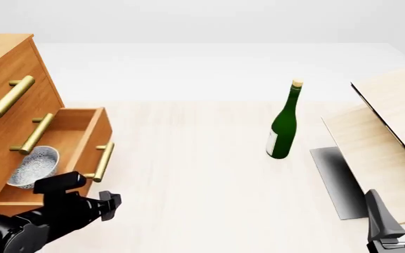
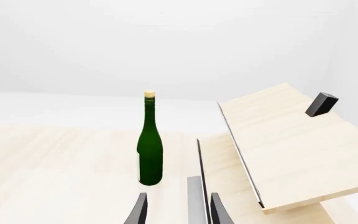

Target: Put the bowl in the bottom drawer of the cabinet and close it.

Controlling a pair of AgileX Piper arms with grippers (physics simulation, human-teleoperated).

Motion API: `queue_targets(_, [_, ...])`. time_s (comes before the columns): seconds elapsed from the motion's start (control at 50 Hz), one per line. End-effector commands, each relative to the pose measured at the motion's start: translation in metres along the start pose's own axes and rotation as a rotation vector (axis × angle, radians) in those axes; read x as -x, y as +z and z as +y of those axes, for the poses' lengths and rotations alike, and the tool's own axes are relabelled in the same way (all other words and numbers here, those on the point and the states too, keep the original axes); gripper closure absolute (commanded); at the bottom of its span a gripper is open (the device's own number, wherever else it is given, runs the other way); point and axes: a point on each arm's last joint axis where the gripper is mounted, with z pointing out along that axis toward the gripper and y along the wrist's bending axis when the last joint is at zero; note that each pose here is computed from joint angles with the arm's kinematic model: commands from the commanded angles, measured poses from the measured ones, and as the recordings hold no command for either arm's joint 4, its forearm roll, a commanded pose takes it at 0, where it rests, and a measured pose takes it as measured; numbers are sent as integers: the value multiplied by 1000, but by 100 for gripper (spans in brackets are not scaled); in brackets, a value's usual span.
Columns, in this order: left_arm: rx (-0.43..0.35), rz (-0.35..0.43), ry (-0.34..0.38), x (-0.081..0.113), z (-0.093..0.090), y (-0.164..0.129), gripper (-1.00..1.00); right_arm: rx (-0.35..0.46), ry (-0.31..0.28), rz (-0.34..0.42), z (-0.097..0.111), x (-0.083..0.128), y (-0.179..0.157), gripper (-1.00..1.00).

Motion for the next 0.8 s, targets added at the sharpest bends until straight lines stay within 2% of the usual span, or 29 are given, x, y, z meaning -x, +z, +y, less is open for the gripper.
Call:
queue_targets(0.02, [55, -17, -38, 0, 16, -6, -100, 0, 0, 0, 0, 0, 0, -100])
queue_targets(0.48, [133, -89, -73, 9, 37, -19, -100, 0, -1, 0, 0, 0, 0, -100])
queue_targets(0.8, [195, -110, -85, 9, 52, -21, -100, 0, -2, 0, 0, 0, 0, -100])
